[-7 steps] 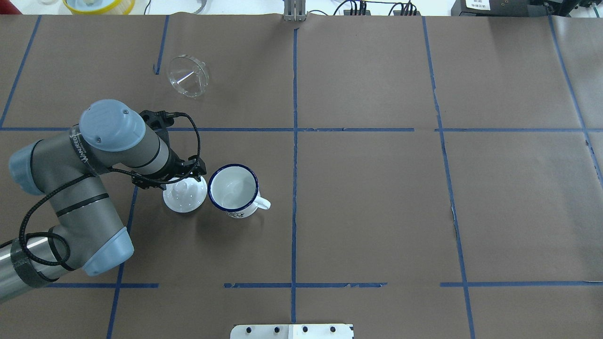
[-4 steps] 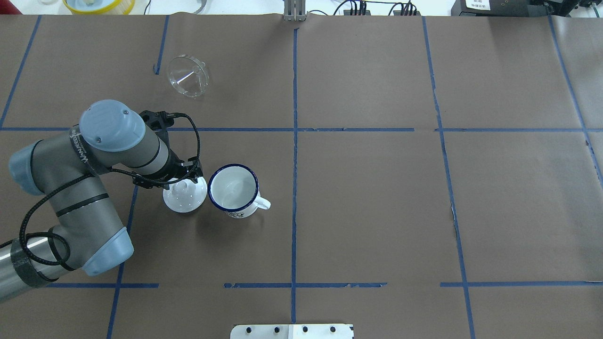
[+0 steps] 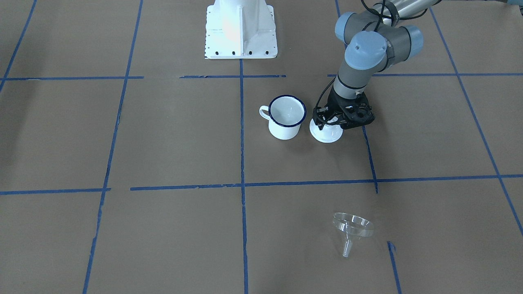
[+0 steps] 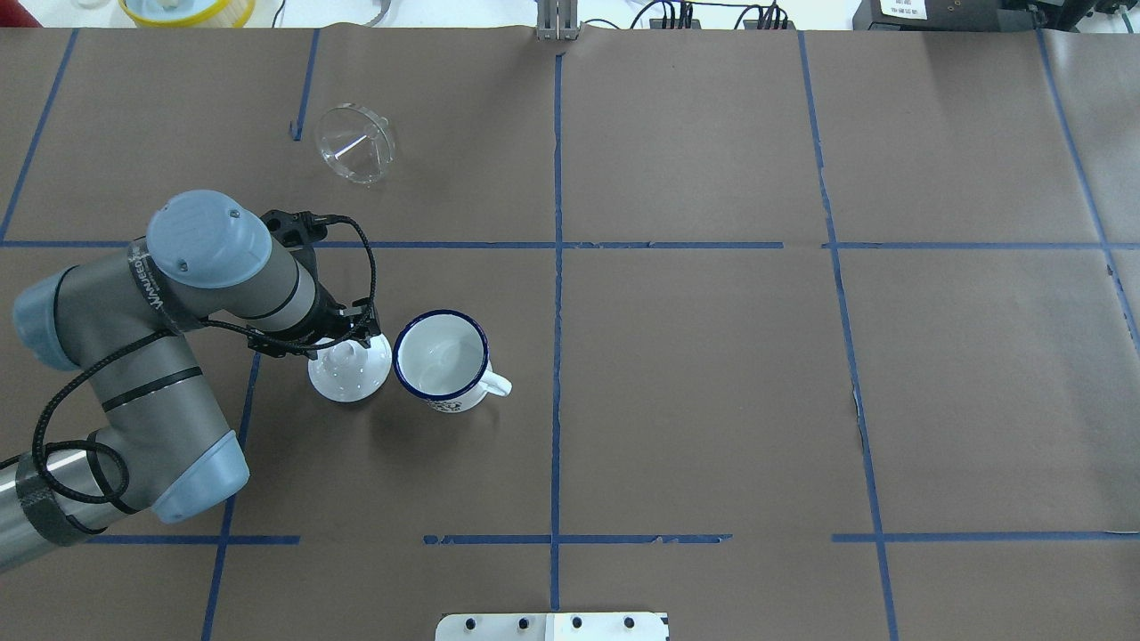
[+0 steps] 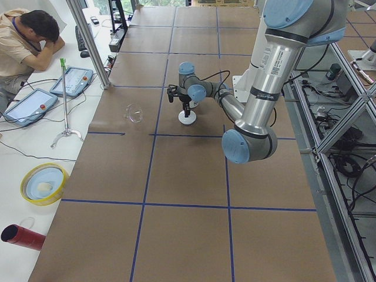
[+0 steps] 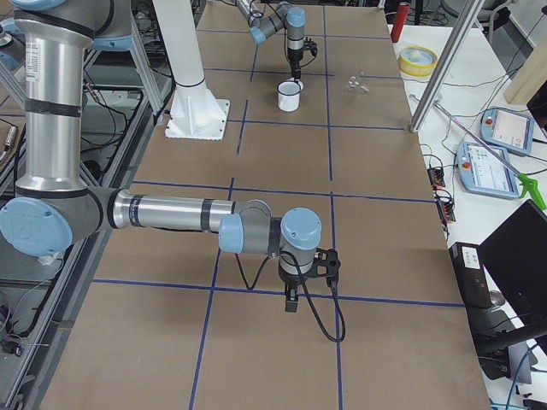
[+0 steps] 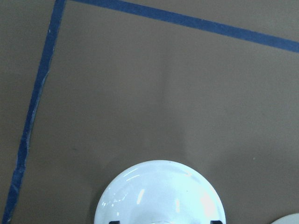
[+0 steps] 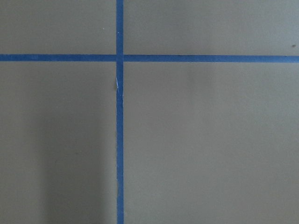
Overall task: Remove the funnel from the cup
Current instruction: 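Lower the left gripper and grasp the white lid's knob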
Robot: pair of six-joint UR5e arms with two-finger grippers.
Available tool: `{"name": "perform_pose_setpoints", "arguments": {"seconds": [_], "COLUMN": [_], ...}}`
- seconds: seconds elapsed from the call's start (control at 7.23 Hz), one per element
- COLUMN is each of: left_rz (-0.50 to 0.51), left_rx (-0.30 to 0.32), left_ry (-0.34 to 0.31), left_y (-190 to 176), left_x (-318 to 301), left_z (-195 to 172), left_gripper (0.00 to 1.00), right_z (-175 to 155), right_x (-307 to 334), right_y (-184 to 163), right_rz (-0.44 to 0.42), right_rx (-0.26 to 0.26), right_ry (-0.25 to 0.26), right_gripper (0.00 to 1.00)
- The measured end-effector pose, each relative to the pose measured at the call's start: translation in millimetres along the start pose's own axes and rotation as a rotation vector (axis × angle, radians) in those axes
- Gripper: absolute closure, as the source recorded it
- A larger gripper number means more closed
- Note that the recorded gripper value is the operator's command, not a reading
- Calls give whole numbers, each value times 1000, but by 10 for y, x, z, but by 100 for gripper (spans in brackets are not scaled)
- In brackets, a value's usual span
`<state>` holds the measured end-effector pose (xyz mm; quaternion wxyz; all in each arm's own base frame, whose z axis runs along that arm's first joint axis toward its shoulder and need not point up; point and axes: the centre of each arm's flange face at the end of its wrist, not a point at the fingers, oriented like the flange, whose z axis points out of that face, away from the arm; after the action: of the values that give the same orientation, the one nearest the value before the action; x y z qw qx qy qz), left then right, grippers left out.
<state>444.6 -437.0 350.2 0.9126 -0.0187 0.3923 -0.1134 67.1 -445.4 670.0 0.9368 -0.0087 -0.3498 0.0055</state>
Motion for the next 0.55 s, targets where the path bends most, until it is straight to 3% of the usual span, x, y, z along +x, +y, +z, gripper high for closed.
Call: {"name": "perform_pose_setpoints", "arguments": {"seconds": [0.14,0.28,0.55], "left_rz": [0,0,1], "left_rx": [-1,-1,-1], "left_ry": [-1,-1,2], "left_y": [9,15,20], "left_x": [-29,-38,-36], "left_z": [-5,-12,-26], "left_gripper": [78,84,82], "right_z": [0,0,0], "right_x": [0,0,0], "right_y": [0,0,0], "right_rz": [0,0,0], "right_rx": [0,0,0], "right_ry": [0,0,0], "right_gripper": [0,0,0]}}
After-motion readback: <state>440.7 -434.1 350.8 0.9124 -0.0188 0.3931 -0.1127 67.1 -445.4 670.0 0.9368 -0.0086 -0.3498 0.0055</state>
